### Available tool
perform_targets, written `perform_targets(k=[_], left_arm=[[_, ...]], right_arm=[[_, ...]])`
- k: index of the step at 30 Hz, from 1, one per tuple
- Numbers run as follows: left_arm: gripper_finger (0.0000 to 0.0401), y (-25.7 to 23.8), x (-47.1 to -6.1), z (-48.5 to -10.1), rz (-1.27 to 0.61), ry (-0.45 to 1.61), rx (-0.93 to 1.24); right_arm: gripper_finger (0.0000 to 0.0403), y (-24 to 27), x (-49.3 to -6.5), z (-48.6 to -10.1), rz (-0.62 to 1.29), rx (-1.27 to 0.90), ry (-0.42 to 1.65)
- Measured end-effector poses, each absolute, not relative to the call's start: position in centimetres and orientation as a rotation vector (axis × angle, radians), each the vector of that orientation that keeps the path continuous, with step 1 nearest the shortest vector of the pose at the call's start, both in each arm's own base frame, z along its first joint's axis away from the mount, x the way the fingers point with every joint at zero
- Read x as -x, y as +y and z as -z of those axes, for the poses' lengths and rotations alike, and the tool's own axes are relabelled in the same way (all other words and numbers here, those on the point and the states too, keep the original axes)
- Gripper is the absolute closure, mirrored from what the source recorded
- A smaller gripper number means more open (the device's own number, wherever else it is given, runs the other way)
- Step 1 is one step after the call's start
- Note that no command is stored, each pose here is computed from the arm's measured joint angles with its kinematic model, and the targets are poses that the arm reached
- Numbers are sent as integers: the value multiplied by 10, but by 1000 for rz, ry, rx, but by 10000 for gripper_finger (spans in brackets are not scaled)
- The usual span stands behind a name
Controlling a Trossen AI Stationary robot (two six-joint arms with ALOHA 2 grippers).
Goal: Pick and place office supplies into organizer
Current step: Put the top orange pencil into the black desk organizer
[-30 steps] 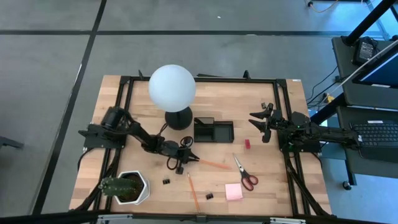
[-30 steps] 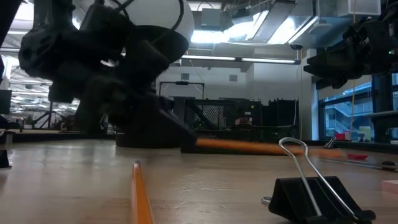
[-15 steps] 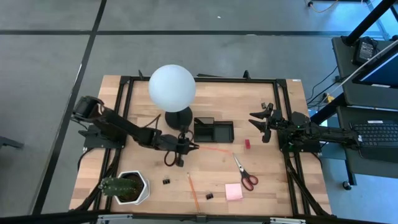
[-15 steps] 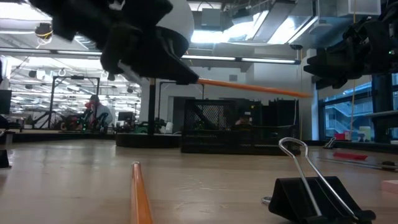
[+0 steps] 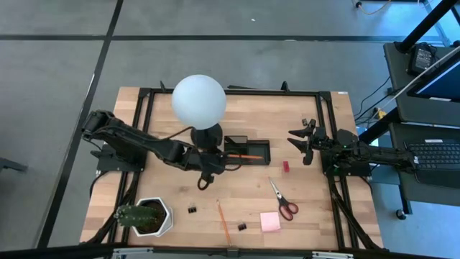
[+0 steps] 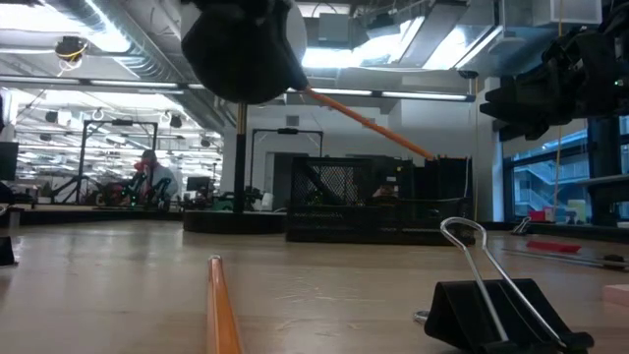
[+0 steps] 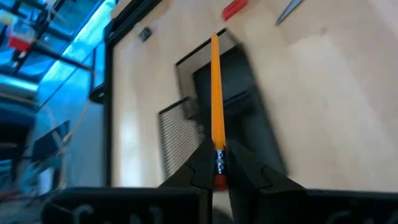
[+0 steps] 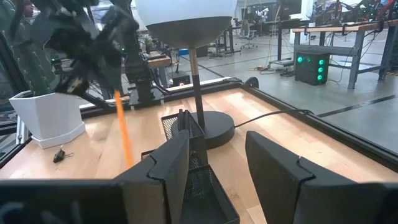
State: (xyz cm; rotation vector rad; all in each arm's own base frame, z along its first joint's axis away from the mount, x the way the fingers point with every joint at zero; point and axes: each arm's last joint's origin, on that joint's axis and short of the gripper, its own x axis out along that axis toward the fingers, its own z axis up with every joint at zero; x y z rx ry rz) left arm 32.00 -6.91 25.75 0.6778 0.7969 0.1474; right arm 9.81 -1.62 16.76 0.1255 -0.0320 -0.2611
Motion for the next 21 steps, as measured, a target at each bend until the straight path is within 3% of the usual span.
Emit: perform_targets(k=[21], left_arm=[[384, -64, -306, -304, -212, 998, -707]], right_arm=[[241, -16, -98, -168, 261, -125, -32]])
